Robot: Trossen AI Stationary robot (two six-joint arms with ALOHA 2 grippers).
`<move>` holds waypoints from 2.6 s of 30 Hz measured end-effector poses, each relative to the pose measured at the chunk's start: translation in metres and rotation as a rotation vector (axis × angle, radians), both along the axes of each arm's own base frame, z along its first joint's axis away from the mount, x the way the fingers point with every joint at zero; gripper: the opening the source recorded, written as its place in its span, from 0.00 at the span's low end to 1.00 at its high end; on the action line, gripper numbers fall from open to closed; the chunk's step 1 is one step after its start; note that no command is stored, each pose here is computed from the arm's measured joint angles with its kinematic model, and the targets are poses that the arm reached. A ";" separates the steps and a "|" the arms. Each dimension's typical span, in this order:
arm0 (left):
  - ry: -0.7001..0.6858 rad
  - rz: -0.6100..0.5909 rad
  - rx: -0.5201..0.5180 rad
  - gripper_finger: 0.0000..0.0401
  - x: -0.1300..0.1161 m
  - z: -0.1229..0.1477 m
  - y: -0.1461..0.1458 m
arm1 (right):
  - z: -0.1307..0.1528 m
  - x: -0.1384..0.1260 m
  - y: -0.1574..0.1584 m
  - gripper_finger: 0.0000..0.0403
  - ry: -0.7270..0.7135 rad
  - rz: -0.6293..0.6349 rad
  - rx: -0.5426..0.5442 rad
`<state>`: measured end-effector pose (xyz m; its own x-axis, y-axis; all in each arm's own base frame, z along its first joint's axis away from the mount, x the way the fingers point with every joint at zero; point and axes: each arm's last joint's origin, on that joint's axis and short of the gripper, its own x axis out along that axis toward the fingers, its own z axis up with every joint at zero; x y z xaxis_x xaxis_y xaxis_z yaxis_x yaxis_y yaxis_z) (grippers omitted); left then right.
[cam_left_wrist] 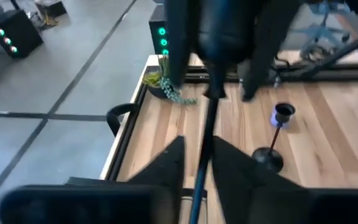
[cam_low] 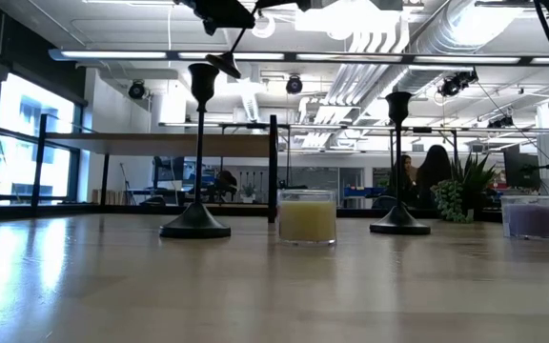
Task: Pick & Place candle stick holders
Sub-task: Put the top black candle holder on the shelf
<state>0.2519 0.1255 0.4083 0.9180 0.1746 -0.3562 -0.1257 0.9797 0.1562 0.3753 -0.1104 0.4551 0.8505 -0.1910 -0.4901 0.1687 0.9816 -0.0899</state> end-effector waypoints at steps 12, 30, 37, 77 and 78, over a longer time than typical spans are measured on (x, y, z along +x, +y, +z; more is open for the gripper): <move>0.036 -0.019 0.072 0.02 -0.001 -0.002 0.000 | 0.001 0.001 -0.001 0.53 -0.015 -0.051 -0.005; 0.066 0.144 0.075 0.01 -0.010 0.001 0.000 | 0.078 -0.043 0.059 0.72 -0.243 -0.064 -0.443; 0.030 0.249 0.167 0.01 -0.032 0.019 -0.008 | 0.083 -0.055 0.080 0.72 -0.251 -0.054 -0.401; -0.463 0.926 0.064 0.01 -0.172 0.022 0.013 | 0.103 -0.091 0.127 0.62 -0.275 -0.074 -0.473; -0.453 0.927 0.061 0.01 -0.171 0.021 0.013 | 0.102 -0.092 0.128 0.62 -0.270 -0.072 -0.472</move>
